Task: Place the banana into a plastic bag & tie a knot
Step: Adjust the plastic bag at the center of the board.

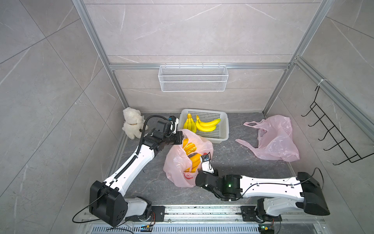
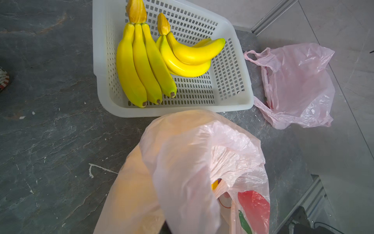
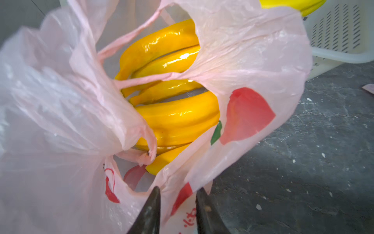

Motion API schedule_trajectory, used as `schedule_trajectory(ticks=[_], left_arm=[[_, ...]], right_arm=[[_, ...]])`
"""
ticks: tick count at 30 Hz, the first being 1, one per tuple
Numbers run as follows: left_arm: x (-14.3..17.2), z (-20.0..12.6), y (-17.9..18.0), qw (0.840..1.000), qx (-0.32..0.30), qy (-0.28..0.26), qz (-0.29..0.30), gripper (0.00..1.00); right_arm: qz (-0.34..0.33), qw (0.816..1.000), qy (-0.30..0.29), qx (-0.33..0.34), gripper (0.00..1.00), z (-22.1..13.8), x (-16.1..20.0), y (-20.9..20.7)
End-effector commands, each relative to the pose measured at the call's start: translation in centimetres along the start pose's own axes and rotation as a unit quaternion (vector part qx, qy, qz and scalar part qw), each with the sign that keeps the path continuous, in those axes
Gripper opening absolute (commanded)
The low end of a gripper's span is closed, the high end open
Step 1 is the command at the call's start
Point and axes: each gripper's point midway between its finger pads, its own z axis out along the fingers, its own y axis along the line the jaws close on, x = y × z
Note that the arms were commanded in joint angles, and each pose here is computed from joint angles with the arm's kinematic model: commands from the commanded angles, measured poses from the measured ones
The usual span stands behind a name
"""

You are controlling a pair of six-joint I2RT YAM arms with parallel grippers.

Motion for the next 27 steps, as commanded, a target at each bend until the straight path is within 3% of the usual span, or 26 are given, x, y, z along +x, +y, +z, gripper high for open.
schedule_trajectory(ticks=[1,4,7,10,12,17,23,27], left_arm=[[0.4,-0.5,-0.9,0.999,0.027,0.004,0.041,0.00],[1.6,-0.4,-1.0,0.998,0.042,0.016,0.037,0.00],[2.3,-0.4,-0.9,0.998,0.044,0.015,0.031,0.00],[2.4,-0.6,-0.9,0.998,0.045,0.013,0.031,0.00],[2.4,-0.8,-0.9,0.998,0.045,0.012,0.031,0.00],[2.4,-1.1,-0.9,0.999,0.042,0.010,0.031,0.00],[2.6,-1.3,-0.7,0.999,0.037,0.011,0.032,0.00],[2.6,-1.2,-0.6,0.999,0.035,0.011,0.032,0.00]], right_arm=[[-0.034,0.998,-0.010,-0.052,0.52,-1.2,-2.3,-0.4],[-0.076,0.989,-0.006,-0.130,0.66,-1.8,-3.3,0.4],[-0.134,0.965,0.015,-0.224,0.78,-2.0,-3.1,2.9],[-0.191,0.953,0.031,-0.234,0.76,-0.8,-2.6,4.2],[-0.203,0.949,0.018,-0.242,0.76,-0.4,-2.9,4.9],[-0.245,0.919,0.012,-0.310,0.77,-0.7,-2.4,8.0],[-0.268,0.922,0.025,-0.279,0.75,1.3,-0.8,7.5],[-0.285,0.921,0.037,-0.263,0.66,2.3,0.2,7.0]])
